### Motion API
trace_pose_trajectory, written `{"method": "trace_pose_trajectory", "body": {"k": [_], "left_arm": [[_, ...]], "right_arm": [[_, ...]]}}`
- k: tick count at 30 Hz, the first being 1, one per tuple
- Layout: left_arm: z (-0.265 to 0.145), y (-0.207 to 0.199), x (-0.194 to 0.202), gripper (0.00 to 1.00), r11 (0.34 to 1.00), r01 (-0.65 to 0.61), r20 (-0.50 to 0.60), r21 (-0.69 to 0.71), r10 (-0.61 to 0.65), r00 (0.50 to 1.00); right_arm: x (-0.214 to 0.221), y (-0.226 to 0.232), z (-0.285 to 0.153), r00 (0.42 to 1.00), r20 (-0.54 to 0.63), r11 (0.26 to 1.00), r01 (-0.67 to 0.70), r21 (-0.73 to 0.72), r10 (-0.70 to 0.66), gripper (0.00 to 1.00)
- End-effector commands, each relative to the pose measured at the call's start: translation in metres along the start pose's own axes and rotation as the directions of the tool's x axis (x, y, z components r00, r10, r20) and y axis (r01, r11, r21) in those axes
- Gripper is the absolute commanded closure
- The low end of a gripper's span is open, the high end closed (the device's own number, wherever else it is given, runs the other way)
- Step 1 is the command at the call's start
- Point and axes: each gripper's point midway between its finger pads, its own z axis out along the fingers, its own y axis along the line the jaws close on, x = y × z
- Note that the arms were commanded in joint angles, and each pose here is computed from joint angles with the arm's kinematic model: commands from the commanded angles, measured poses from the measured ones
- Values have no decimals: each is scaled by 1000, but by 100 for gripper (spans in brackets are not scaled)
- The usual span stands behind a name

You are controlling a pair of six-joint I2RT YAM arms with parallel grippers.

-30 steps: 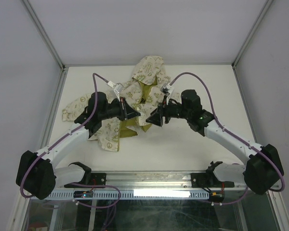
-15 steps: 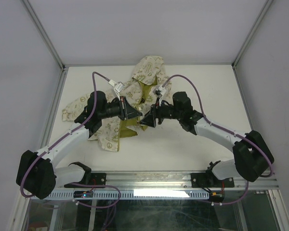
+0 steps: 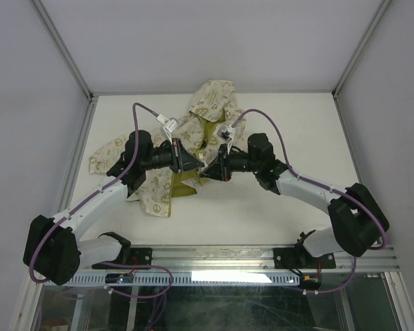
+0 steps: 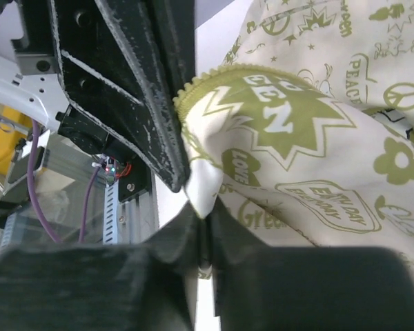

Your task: Zip up the jacket

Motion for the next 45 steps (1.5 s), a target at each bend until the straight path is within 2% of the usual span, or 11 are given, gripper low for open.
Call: {"method": "trace_pose_trajectory", "body": {"k": [1, 3, 8, 11, 18, 23, 29, 31, 35, 39, 45], "left_arm": [[-5, -12, -19, 87, 999, -51, 69, 7, 50, 996], [-9, -9, -21, 68, 998, -46, 93, -35, 49, 994], [-21, -7, -21, 58, 996, -20, 144, -91, 33, 989], [-20, -5, -12, 58, 997, 10, 123, -76, -1, 992], [-17, 4, -2, 65, 996, 36, 101, -87, -27, 995], [-13, 17, 13, 85, 992, 76, 57, -105, -70, 996], [-15, 25, 45, 92, 986, 96, -41, -139, -102, 994], [-19, 30, 54, 90, 979, 102, -63, -176, -114, 991], [-36, 35, 51, 74, 955, 73, -54, -288, -92, 994], [-59, 53, 63, 63, 863, 141, -73, -485, -201, 977], [-104, 84, 95, 52, 604, 193, -76, -773, -390, 918]], "right_arm": [[-24, 18, 1, 996, 54, 994, 77, -81, -73, 98], [-27, 19, -2, 996, 61, 994, 73, -86, -68, 100], [-35, 22, -6, 995, 83, 993, 65, -97, -57, 100], [-36, 25, -7, 995, 88, 992, 57, -110, -48, 100], [-39, 27, -7, 994, 101, 991, 52, -120, -40, 100], [-42, 28, -6, 993, 106, 991, 59, -122, -46, 100], [-55, 17, -12, 988, 143, 994, 74, -77, -62, 100], [-58, 11, -14, 988, 142, 995, 75, -59, -66, 100], [-55, -2, -19, 991, 110, 996, 84, -8, -82, 100], [-46, -12, -26, 993, 81, 996, 79, 46, -83, 100], [-29, -21, -33, 996, 19, 991, 79, 106, -81, 100]]}}
